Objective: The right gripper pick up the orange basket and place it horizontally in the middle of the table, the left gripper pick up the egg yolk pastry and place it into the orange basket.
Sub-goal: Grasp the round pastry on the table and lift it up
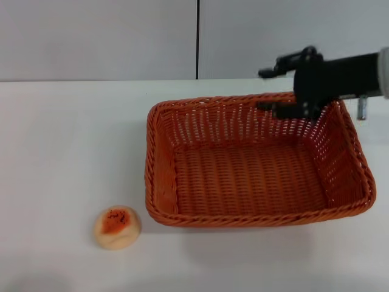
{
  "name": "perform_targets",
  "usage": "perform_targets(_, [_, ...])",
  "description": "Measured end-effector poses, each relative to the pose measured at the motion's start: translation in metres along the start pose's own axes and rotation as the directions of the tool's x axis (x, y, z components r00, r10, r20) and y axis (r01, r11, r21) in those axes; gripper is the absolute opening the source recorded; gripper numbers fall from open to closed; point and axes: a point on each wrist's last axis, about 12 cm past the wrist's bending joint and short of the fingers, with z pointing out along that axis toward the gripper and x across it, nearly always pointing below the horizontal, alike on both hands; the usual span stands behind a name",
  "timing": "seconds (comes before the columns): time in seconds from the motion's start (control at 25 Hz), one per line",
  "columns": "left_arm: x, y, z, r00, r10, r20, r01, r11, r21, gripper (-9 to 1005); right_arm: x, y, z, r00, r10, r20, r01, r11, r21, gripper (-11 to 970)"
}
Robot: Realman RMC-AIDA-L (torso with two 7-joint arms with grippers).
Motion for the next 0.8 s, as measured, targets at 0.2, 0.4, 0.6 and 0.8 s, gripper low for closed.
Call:
perform_targets(0.2, [-0.004,0.007,0.006,0.998,-0.029,-0.06,0.042,0.974,0.224,739,0.0,0.017,-0.051,0.957,0.115,0.266,-0.169,0.967,0.189,528])
perform_targets(0.4, [-0.014,0.014,0.025,0.99,-0.059,-0.129,0.113,0.875,0.47,737,0.023,0.052,-0.114,0.833,0.205,0.514,-0.425,0.832,0.356,528])
perform_targets(0.6, [-0.015,0.007,0.044,0.984,-0.04,-0.173,0.138,0.784,0.605,735,0.053,0.104,-0.164,0.717,0.196,0.669,-0.598,0.666,0.446,528])
perform_targets(0.8, [-0.005,-0.009,0.063,0.974,-0.004,-0.229,0.166,0.699,0.696,733,0.075,0.146,-0.186,0.643,0.162,0.749,-0.696,0.533,0.482,527])
